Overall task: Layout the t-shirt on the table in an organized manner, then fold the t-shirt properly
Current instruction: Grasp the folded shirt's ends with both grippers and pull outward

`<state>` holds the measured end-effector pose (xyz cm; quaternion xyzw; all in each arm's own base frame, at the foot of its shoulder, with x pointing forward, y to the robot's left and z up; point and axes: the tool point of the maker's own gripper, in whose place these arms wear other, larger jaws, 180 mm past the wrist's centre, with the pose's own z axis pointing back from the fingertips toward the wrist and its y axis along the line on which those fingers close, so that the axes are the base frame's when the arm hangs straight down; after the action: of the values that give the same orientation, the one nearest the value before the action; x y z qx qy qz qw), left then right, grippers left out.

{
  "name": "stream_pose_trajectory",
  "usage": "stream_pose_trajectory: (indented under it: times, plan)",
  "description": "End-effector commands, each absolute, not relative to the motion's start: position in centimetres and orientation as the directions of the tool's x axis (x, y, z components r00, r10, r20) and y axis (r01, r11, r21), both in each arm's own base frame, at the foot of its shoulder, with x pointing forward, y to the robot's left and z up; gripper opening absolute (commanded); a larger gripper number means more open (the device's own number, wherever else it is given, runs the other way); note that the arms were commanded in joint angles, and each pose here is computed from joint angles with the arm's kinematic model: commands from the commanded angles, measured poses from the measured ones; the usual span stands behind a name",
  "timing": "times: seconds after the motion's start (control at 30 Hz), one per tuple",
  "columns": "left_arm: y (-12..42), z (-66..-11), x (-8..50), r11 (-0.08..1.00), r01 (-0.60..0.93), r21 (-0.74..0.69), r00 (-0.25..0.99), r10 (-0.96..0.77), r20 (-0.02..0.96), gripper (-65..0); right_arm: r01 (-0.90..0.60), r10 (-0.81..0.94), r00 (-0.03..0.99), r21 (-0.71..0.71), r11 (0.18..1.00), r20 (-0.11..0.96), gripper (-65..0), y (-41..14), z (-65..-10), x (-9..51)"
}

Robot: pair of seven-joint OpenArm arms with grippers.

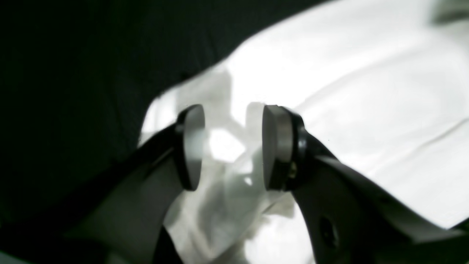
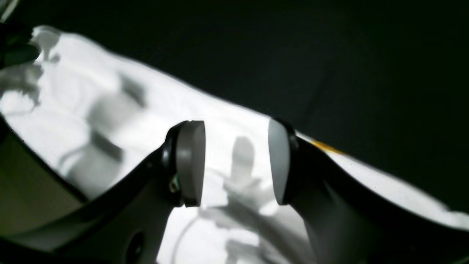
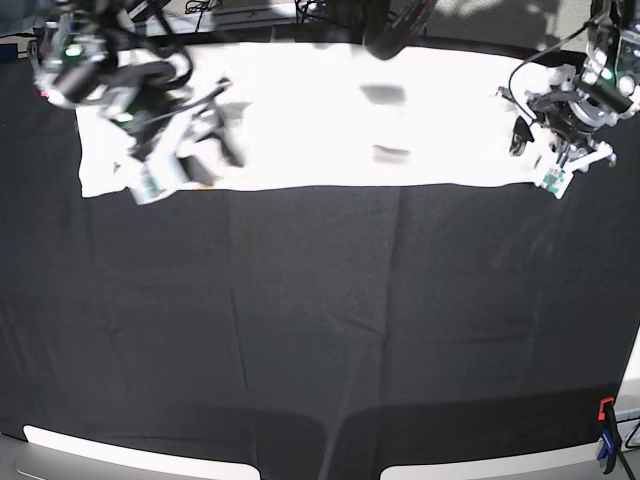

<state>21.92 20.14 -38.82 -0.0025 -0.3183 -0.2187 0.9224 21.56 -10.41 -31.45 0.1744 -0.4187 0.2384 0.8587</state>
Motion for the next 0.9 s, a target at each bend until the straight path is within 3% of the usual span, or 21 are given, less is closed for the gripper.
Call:
stream_pose_trajectory:
  times: [0.0,0.23,0.47,0.73,0.87]
  plan:
    - [20.5,-38.4,22.2,0.902,0.406,0.146,0.696,-0.409,0.590,-40.7,-0.574,0.266,0.518,0.099,0.813,0.813,-38.1,-9.5,-31.4,21.6]
    - [20.9,-38.9,21.6,0.903,0.405,0.146,0.722,-0.414,0.554,-40.7,-0.606,0.363,0.622,0.133,0.784,0.694,-38.1,-6.8,-37.5,19.3]
    - [21.7,-39.1,21.5,0.878,0.429,0.212,0.713,-0.474,0.517,-40.7,-0.578,0.449,0.696,0.066,0.814,0.560,-38.1,-10.1,-40.9,17.6]
    - [24.2,-39.3,21.5,0.848,0.441,0.295,0.713,-0.530,0.459,-40.7,-0.519,0.442,0.724,-0.006,0.855,0.530,-38.1,-15.6,-40.5,17.8]
    - [22.9,-35.8,23.4,0.876,0.369,0.312,0.667,-0.483,0.568,-40.7,-0.512,0.369,0.710,0.080,0.855,0.600,-38.1,-14.4,-39.3,18.4]
